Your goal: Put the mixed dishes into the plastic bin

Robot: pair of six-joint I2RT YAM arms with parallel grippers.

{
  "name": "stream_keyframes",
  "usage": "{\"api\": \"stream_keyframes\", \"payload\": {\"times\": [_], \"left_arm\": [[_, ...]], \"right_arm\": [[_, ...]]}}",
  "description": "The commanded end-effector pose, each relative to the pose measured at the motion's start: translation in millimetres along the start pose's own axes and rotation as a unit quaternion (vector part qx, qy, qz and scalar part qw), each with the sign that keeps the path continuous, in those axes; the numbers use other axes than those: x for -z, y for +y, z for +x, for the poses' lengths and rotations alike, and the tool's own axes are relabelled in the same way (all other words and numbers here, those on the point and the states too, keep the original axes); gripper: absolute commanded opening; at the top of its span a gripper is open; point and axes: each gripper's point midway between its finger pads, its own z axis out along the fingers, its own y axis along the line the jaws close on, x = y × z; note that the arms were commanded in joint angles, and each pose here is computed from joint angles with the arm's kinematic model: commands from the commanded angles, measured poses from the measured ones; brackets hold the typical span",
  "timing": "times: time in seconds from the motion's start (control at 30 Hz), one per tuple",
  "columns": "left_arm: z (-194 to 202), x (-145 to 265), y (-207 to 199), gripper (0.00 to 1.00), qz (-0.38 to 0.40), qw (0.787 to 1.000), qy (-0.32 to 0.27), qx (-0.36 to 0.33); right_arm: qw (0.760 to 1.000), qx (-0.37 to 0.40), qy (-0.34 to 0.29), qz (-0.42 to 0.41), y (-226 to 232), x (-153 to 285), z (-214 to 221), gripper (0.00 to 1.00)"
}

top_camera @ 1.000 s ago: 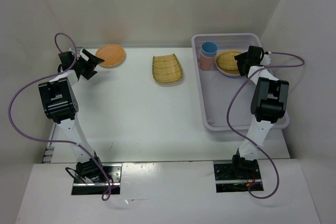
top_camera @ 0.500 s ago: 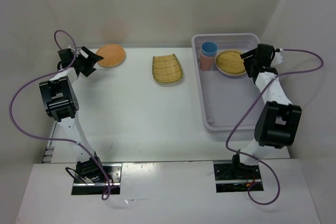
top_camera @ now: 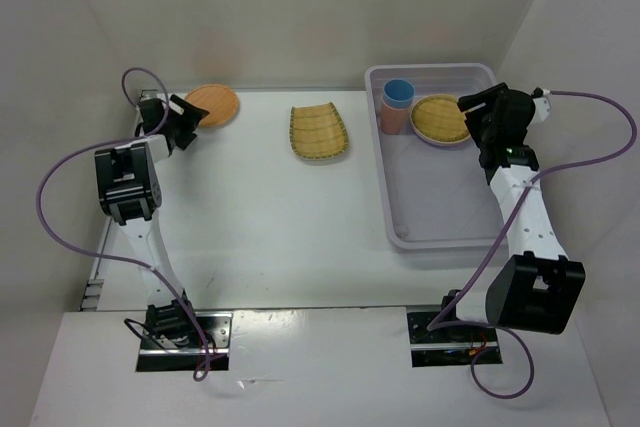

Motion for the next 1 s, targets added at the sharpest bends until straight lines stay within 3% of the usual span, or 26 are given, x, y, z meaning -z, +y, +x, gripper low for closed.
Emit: {"api": "stream_keyframes", "payload": {"times": [0.0, 0.27, 0.4, 0.67, 0.77, 0.8, 0.97], "left_arm": [[14.7, -20.1, 1.8, 0.96, -0.006, 0.999, -0.037, 0.037], [33.7, -36.5, 17.6, 0.90, -0.010, 0.989, -0.077, 0.128], [39.9, -37.6, 25.9, 0.80, -0.016, 0.989, -0.074, 0.130], [39.4, -42.2, 31.5, 0.36, -0.020, 0.988, -0.081, 0.130], [40.7, -42.1, 30.4, 0.15, -0.018, 0.988, -0.077, 0.130], [40.4, -39.5, 29.3, 0.03, -0.018, 0.989, -0.077, 0.125], [24.2, -14.4, 1.6, 0.00, -0.008, 0.993, -0.085, 0.086]], "right_arm": [[1.000, 0.008, -0.013, -0.027, 11.7, 7.8, -5.6, 0.75], [0.998, 0.011, -0.015, -0.055, 23.9, 8.7, -8.1, 0.75], [0.998, 0.017, -0.004, -0.056, 22.4, 3.2, -2.5, 0.75], [0.998, 0.018, 0.000, -0.065, 25.7, 3.3, 2.0, 0.75], [0.997, 0.017, -0.006, -0.074, 30.9, 10.0, -2.7, 0.75], [0.997, 0.018, -0.004, -0.070, 29.1, 10.0, -1.3, 0.75], [0.996, 0.022, -0.003, -0.084, 35.6, 17.7, -3.3, 0.75]]}}
